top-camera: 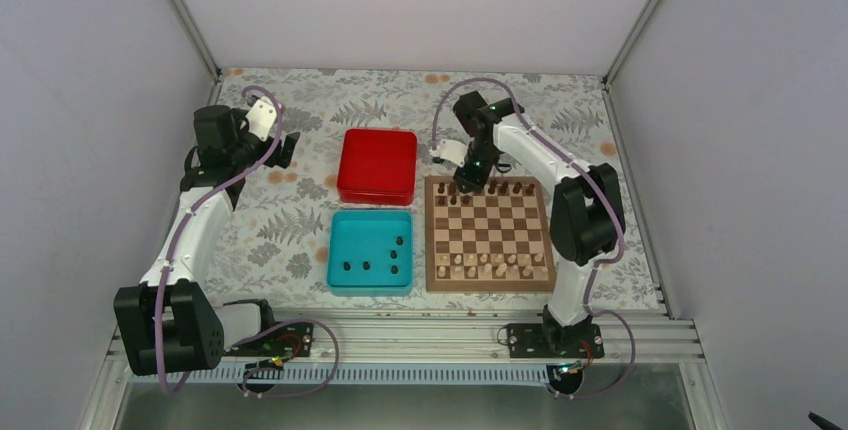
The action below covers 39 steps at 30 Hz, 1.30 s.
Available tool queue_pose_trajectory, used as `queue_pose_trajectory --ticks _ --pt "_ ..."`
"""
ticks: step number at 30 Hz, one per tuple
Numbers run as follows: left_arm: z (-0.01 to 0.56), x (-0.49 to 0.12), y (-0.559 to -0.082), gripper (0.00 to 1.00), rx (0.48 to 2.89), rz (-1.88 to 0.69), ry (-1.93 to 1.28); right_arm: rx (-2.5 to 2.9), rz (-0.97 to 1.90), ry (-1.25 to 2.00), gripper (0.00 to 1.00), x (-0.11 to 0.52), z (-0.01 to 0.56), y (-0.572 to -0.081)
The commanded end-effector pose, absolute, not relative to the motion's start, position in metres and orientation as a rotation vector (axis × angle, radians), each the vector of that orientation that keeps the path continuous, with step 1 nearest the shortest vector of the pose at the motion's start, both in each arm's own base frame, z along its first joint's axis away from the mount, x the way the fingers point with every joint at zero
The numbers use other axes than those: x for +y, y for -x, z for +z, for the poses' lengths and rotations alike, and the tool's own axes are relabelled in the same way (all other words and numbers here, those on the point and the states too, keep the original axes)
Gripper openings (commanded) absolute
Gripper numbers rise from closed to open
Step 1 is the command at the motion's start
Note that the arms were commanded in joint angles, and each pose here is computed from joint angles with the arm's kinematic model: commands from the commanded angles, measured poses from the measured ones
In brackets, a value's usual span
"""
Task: Set up the chess pieces on the board
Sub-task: Place the chess piece on the chessboard, then pick up the chess piece from the storage box.
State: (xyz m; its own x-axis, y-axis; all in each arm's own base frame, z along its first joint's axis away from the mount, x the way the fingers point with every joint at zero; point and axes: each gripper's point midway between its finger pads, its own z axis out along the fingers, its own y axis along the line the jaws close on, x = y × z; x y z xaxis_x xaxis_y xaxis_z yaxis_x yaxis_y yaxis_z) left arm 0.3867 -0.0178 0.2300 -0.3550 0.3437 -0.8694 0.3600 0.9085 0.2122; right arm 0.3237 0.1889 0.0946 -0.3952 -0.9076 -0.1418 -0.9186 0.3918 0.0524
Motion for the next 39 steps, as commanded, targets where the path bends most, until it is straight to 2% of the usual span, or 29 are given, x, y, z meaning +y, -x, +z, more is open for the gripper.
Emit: queue_pose_trajectory --ticks 1,7,9,13,20,39 --pt "0.231 -0.020 -0.386 1.00 1.962 -0.036 -0.525 2.425 0.269 1.731 0.28 0.221 0.143 -0.301" --pt "0.234 -0.017 -0.386 1.00 1.955 -0.016 -0.509 2.262 0.241 1.911 0.33 0.291 0.150 -0.256" --pt "0.235 -0.015 -0.387 1.00 1.953 -0.009 -0.503 2.190 0.248 1.994 0.38 0.316 0.144 -0.236" --pt "0.236 -0.014 -0.387 1.00 1.951 -0.003 -0.499 2.110 0.202 2.095 0.40 0.343 0.121 -0.221" --pt "0.237 -0.014 -0.385 1.00 1.946 0.000 -0.499 2.101 0.092 2.221 0.45 0.351 0.080 -0.220" --pt "0.238 -0.013 -0.385 1.00 1.941 0.002 -0.498 2.135 -0.013 2.293 0.44 0.346 0.042 -0.228"
